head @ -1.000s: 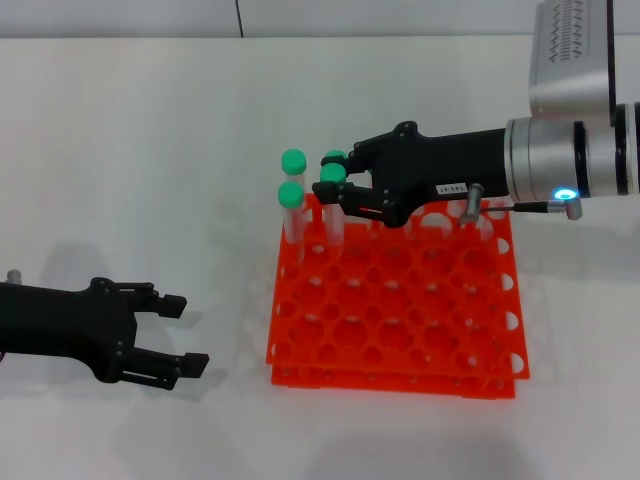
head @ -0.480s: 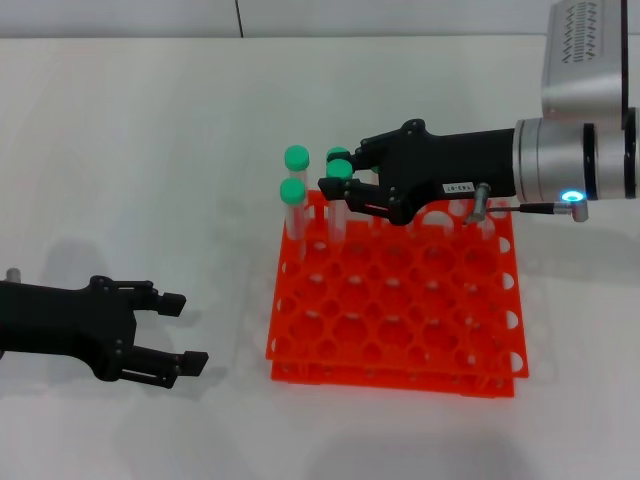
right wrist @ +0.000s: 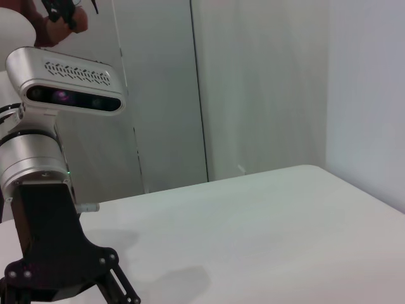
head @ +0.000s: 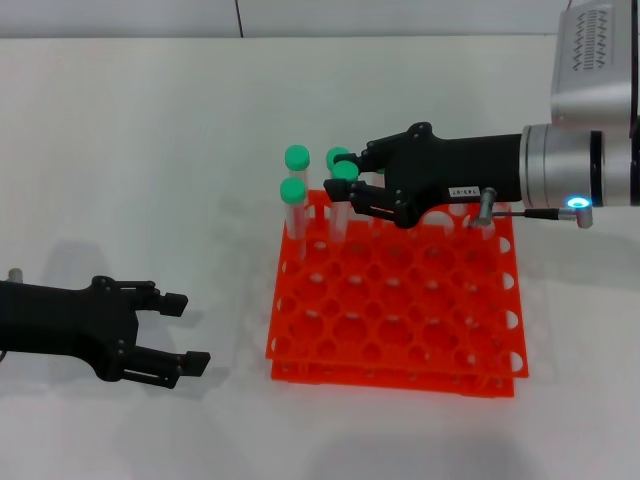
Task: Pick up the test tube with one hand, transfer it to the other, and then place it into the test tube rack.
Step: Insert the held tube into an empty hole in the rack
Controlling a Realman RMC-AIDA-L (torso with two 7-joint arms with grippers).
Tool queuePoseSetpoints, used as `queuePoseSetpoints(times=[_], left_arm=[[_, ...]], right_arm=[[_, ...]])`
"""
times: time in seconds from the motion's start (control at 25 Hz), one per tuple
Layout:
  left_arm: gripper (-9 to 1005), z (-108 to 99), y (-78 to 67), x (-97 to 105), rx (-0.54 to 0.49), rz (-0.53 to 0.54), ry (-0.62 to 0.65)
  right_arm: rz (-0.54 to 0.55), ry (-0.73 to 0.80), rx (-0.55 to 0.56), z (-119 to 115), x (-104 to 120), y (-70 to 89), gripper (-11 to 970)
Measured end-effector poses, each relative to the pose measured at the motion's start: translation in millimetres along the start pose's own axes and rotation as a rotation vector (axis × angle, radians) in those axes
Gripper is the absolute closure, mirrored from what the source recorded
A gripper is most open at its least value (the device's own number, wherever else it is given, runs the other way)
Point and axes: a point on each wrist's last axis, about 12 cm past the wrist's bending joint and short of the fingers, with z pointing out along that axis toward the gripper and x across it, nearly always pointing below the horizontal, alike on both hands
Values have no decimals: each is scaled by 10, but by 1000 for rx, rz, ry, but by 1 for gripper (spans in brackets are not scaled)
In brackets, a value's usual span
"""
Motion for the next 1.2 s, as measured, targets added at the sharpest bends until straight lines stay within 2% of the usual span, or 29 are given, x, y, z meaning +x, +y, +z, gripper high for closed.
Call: queuePoseSetpoints(times=[1.2], left_arm=[[119, 19, 2, 3, 6, 5, -3]], right_arm=[[11, 12, -7, 18, 18, 3, 662]])
